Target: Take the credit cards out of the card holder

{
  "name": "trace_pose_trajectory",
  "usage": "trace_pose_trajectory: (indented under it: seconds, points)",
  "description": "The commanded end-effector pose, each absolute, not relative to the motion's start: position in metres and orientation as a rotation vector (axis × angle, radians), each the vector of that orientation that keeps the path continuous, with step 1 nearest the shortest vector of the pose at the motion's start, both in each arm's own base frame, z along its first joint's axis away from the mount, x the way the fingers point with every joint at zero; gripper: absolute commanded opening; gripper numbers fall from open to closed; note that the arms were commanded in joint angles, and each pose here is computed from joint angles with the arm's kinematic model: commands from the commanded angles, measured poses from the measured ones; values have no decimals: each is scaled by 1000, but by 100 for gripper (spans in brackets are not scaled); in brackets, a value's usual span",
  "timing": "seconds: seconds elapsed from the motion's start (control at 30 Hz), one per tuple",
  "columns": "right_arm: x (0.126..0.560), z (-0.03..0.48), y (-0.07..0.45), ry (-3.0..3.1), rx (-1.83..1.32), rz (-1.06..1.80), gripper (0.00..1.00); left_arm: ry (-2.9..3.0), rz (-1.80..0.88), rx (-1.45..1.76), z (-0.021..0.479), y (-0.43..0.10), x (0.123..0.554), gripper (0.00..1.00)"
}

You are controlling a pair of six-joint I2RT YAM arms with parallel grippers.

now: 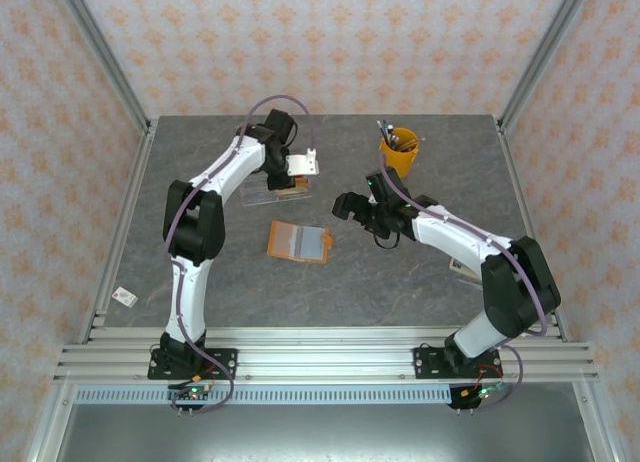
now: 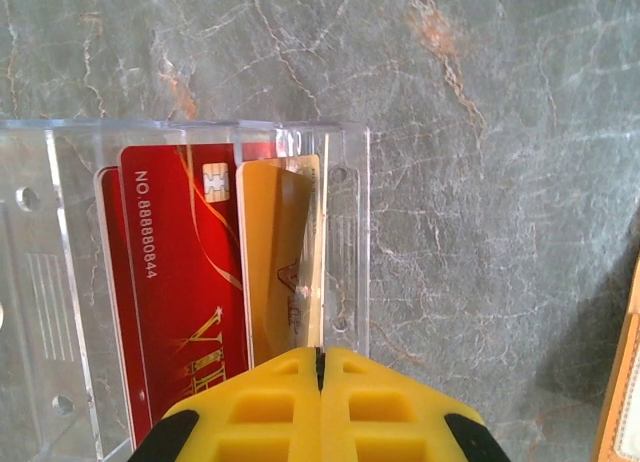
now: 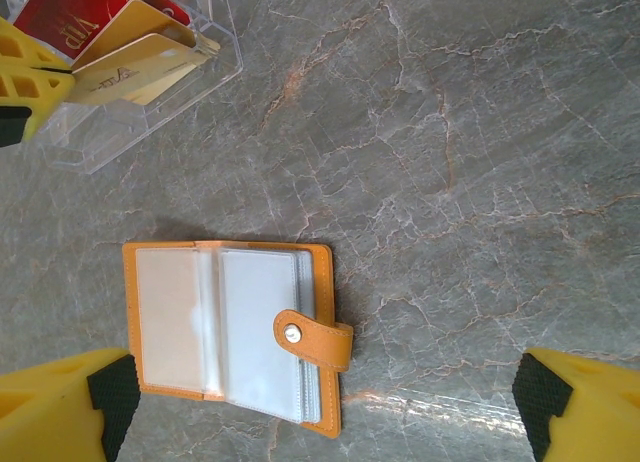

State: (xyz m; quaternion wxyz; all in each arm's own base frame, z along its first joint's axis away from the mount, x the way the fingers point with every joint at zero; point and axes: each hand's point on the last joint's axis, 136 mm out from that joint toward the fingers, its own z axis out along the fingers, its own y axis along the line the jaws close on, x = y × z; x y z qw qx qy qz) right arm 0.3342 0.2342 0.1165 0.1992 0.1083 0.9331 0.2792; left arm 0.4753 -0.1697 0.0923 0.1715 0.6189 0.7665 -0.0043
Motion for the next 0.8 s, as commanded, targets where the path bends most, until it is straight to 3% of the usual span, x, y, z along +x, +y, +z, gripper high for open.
trace_pose_trajectory:
  seconds: [0.0,0.6,0.77]
  points:
    - [337,122,234,2604,318,785,97,2155,-49,1653,117,-173,481,0]
    - [335,119,233,2611,319,781,97,2210,-74,1569,102,-162,492,0]
    - [335,118,234,2616,322,781,97,2232,-63,1576,97,-155,489,5]
